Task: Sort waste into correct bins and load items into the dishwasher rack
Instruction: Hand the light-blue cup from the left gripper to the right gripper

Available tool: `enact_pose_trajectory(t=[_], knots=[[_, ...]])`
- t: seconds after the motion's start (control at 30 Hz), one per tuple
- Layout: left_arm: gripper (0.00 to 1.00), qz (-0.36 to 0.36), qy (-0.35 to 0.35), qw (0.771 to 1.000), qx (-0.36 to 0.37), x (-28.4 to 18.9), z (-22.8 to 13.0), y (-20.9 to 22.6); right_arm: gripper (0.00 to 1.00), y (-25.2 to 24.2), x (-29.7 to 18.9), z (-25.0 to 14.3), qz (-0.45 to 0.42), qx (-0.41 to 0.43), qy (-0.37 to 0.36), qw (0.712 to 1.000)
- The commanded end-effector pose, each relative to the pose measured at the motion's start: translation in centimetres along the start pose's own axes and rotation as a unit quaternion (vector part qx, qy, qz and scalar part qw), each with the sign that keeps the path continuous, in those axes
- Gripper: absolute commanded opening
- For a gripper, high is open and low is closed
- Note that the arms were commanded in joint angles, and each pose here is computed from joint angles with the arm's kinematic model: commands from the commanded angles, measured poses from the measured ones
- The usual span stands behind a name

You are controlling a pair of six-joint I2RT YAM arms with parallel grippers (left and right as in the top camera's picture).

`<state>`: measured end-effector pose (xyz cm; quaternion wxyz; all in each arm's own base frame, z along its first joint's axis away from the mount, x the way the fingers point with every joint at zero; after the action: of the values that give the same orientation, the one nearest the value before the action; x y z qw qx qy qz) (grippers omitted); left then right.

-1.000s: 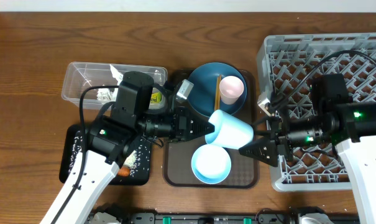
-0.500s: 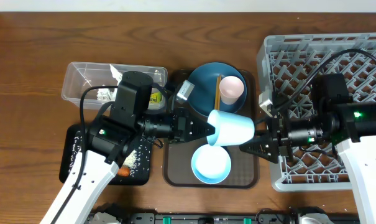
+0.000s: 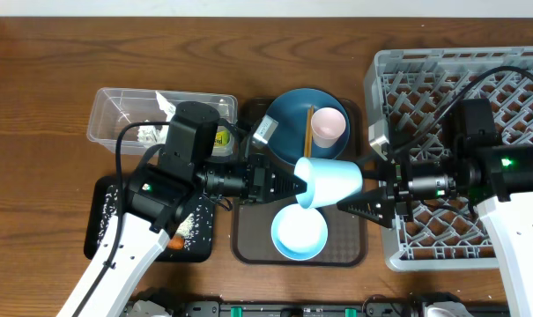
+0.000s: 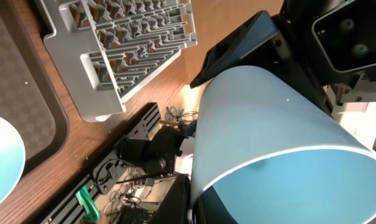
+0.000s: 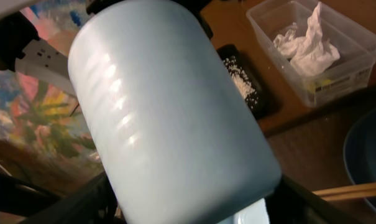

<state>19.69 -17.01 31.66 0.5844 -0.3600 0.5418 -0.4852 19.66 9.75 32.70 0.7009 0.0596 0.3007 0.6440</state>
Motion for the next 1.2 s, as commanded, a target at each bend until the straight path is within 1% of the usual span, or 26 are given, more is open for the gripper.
enact_pose_trajectory(t=[0.0, 0.07, 0.3, 0.43, 0.5, 0.6, 0.73, 0.8, 0.87, 0.93, 0.97, 1.07, 1.17], knots=[[0.06, -0.013, 0.013, 1.0, 0.014, 0.1, -0.3, -0.5, 0.79, 0.4, 0.2, 0.4, 0.017, -0.024, -0.014, 0.999], [0.06, -0.013, 0.013, 1.0, 0.013, 0.1, -0.3, -0.5, 0.83, 0.3, 0.2, 0.5, 0.015, -0.031, -0.016, 0.999], [0.06, -0.013, 0.013, 1.0, 0.013, 0.1, -0.3, -0.5, 0.82, 0.2, 0.2, 0.7, 0.013, -0.038, -0.018, 0.999], [0.06, -0.014, 0.012, 1.0, -0.015, 0.1, -0.2, -0.6, 0.86, -0.1, 0.2, 1.0, 0.008, -0.058, -0.023, 0.998], [0.06, -0.019, 0.008, 1.0, -0.011, 0.1, 0.0, -0.8, 0.86, -0.2, 0.2, 1.0, 0.007, -0.061, -0.024, 0.998], [0.06, -0.024, 0.003, 1.0, -0.01, 0.1, 0.3, -1.1, 0.82, -0.1, 0.2, 0.9, 0.009, -0.053, -0.022, 0.998], [0.06, -0.027, 0.0, 1.0, -0.007, 0.1, 0.4, -1.3, 0.64, -0.1, 0.2, 0.9, 0.009, -0.054, -0.022, 0.998], [0.06, -0.026, 0.001, 1.0, -0.01, 0.1, 0.4, -1.2, 0.63, -0.1, 0.2, 1.0, 0.007, -0.059, -0.023, 0.998], [0.06, -0.021, 0.006, 0.999, -0.023, 0.1, 0.1, -1.0, 0.72, -0.2, 0.2, 1.1, 0.005, -0.067, -0.025, 0.997], [0.06, -0.015, 0.011, 0.999, -0.03, 0.1, -0.2, -0.7, 0.79, -0.3, 0.2, 1.2, 0.004, -0.073, -0.027, 0.997], [0.06, -0.013, 0.013, 0.999, -0.031, 0.1, -0.2, -0.6, 0.84, -0.3, 0.2, 1.3, 0.003, -0.074, -0.027, 0.997], [0.06, -0.013, 0.014, 0.999, -0.032, 0.1, -0.3, -0.6, 0.89, -0.4, 0.2, 1.4, 0.002, -0.08, -0.029, 0.996], [0.06, -0.014, 0.015, 0.999, -0.032, 0.1, -0.3, -0.6, 0.9, -0.5, 0.2, 1.5, 0.001, -0.086, -0.031, 0.996]])
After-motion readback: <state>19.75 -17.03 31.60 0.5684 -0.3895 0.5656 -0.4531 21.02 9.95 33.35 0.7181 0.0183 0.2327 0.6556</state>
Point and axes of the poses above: each gripper's point midway between its finger pads, its own x axis out along the fingers, its own y axis along the line the jaws close on, z = x × y, the point moved 9 cm from there along -x, back along the fingers
